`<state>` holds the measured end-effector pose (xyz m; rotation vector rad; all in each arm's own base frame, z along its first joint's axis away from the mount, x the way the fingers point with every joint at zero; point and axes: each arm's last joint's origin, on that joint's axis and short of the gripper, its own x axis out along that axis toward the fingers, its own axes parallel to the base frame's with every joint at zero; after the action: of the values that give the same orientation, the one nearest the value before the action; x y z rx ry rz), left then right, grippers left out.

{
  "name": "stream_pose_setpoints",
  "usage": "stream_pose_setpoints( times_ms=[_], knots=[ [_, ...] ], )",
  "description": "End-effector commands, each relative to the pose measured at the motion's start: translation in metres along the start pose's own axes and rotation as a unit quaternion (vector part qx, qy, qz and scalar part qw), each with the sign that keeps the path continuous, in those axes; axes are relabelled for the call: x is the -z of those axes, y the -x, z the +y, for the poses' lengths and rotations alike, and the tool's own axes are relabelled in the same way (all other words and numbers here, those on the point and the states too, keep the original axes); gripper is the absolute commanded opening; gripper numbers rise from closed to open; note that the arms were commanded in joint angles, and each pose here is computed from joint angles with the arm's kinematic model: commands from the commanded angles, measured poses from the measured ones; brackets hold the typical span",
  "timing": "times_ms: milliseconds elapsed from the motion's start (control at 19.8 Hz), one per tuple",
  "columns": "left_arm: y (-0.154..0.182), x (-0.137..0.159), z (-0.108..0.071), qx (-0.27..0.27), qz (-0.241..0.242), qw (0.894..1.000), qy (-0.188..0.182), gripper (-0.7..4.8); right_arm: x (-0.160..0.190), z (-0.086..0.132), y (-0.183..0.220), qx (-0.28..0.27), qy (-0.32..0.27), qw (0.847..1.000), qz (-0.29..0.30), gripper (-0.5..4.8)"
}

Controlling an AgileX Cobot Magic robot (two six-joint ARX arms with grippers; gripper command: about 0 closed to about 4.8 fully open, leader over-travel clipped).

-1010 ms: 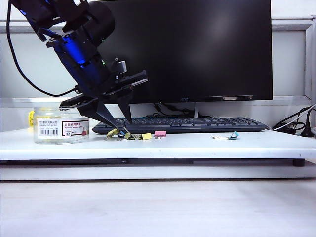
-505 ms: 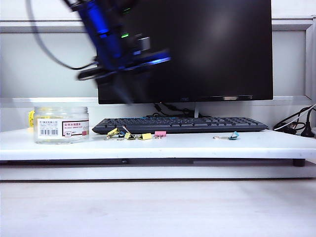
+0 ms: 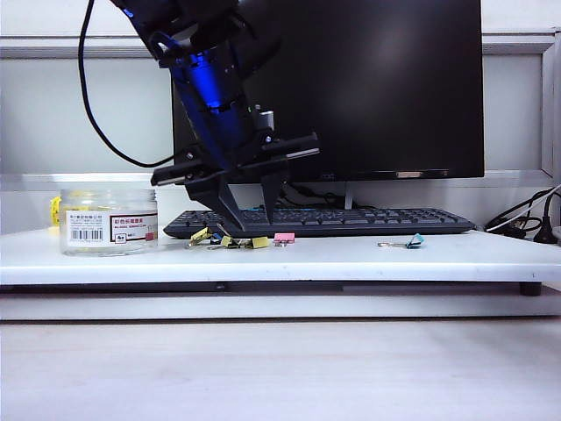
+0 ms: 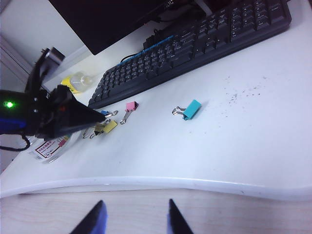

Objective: Pick up the clips with the largest number of clips of the same color on the table and place them in a round transparent plastic box.

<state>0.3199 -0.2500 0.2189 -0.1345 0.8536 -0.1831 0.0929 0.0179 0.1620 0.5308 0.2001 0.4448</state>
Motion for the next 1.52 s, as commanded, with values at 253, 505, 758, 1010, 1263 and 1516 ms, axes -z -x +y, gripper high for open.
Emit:
stream_pose_setpoints(
  times_ms=[253,505,758,1010,1263,1516],
  knots=[
    [0.002,0.001,0.004,-0.043,-0.005,0.999,0.0,1.76,-0.003,0.002,0.0,-0.005,0.007,1.0,-0.01,1.62],
    [0.001,0.001,0.01,-0.065,-0.002,0.998,0.006,1.85,-0.003,0.002,0.0,-0.005,0.007,1.0,-0.009,1.62],
    [0.009,-0.008,0.011,-0.082,-0.013,0.997,0.001,1.87,-0.003,0.002,0.0,-0.005,0.009,1.0,-0.01,1.62],
    [0.013,-0.017,0.014,-0.099,-0.014,0.995,-0.015,1.87,-0.003,0.002,0.0,-0.004,0.009,1.0,-0.01,1.62],
    [0.01,-0.023,0.026,-0.101,-0.006,0.995,-0.002,1.87,-0.003,0.002,0.0,-0.004,0.009,1.0,-0.01,1.62],
    [0.009,-0.024,0.027,-0.093,-0.005,0.995,-0.022,1.87,-0.003,0.002,0.0,-0.003,0.009,1.0,-0.01,1.62]
  ],
)
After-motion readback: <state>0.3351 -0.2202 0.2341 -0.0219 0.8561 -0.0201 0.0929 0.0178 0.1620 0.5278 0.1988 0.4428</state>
